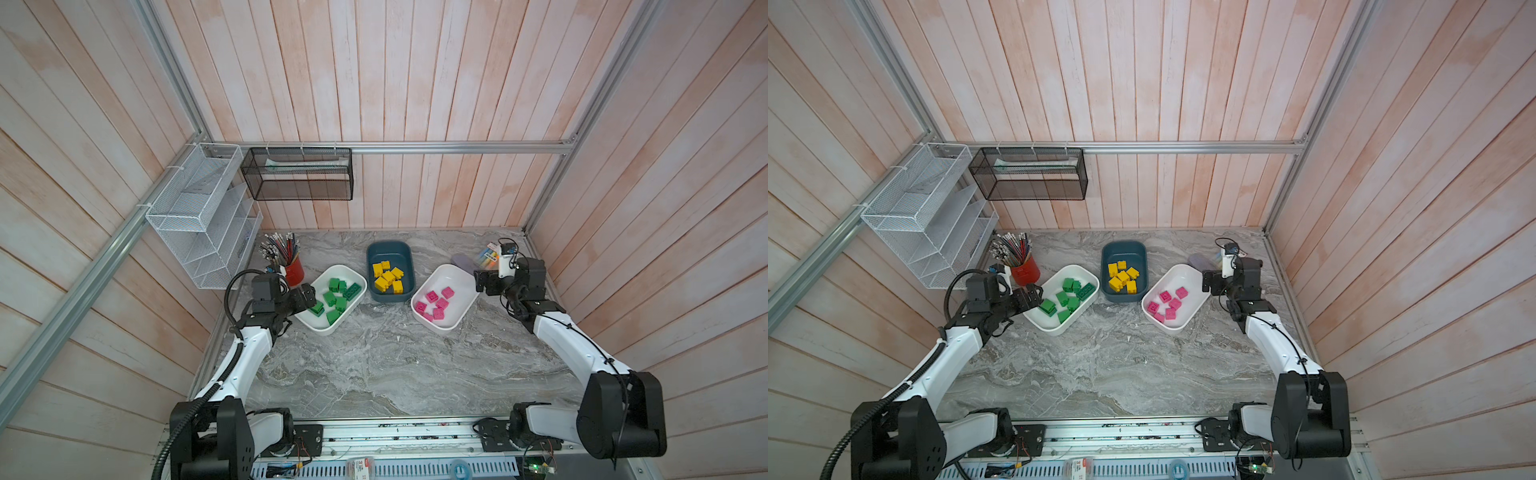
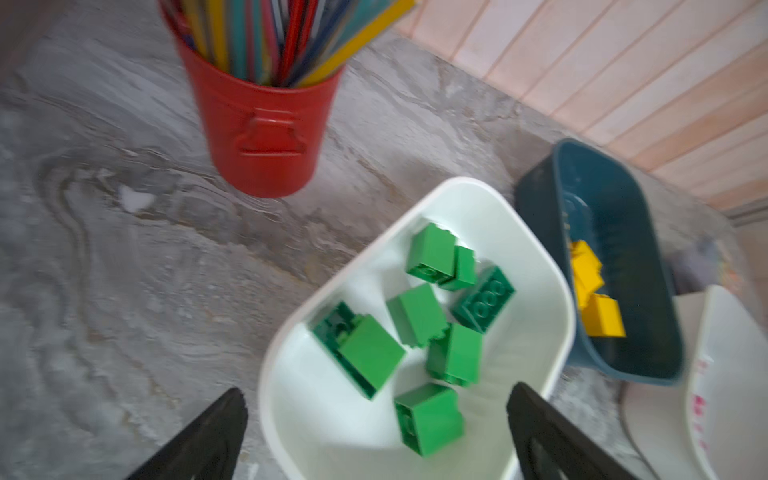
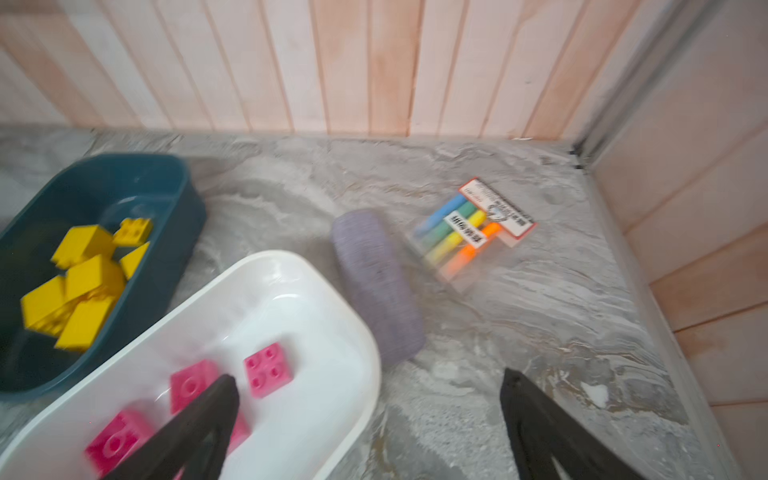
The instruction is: Sort the legos into containers by color
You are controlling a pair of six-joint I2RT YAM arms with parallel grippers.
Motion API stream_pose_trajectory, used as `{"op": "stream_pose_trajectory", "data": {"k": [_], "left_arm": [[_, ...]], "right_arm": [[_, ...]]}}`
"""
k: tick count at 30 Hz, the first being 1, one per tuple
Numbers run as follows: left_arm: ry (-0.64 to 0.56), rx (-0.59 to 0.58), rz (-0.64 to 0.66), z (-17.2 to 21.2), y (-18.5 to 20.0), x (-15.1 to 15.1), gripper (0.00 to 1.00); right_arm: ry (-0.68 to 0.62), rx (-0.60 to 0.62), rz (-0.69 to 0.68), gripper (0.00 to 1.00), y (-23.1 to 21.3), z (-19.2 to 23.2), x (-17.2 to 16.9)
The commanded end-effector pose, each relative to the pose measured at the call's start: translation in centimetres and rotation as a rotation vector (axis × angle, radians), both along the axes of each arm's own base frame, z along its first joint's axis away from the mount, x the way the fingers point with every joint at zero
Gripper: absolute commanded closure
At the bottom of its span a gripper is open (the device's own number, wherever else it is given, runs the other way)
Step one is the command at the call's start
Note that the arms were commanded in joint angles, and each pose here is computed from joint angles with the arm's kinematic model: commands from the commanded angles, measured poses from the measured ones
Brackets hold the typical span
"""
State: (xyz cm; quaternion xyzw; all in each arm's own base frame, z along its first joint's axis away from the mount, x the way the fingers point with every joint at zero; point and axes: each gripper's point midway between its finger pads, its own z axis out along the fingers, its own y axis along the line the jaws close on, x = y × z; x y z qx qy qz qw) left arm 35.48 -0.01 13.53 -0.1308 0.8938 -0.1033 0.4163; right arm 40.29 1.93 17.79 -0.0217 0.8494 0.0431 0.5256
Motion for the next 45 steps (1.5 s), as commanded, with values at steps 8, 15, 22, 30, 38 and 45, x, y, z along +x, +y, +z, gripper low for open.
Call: {"op": "stream_pose_trajectory", "data": {"k": [8, 15, 22, 30, 38, 45], "left_arm": [[-0.276, 0.299, 0.098, -0.3, 5.0, 2.3, 0.01], [-0.398, 0.303, -0.004, -0.4, 3.6, 2.7, 0.0], [-0.466, 0.284, -0.05, 0.3, 2.7, 3.3, 0.0], [-0.566, 0.24, -0.058, 0.7, 1.9, 2.8, 0.0], [-0.564, 0.244, -0.074, 0.1, 1.3, 3.0, 0.01], [-0.561, 0.26, -0.092, -0.7, 0.8, 3.1, 0.0]], "right_arm": [[-0.305, 0.069, -0.08, 0.02, -2.0, -0.7, 0.3], [-0.297, 0.05, -0.058, 0.02, -1.9, -0.5, 2.3], [-0.258, 0.037, -0.043, 0.02, -1.6, -1.2, -0.2], [-0.207, 0.09, -0.027, 0.02, -1.1, -4.0, -2.0], [-0.207, 0.09, 0.028, 0.02, -0.1, -4.7, -1.6], [-0.261, -0.018, 0.0, 0.02, -1.0, -4.0, -2.1]]}}
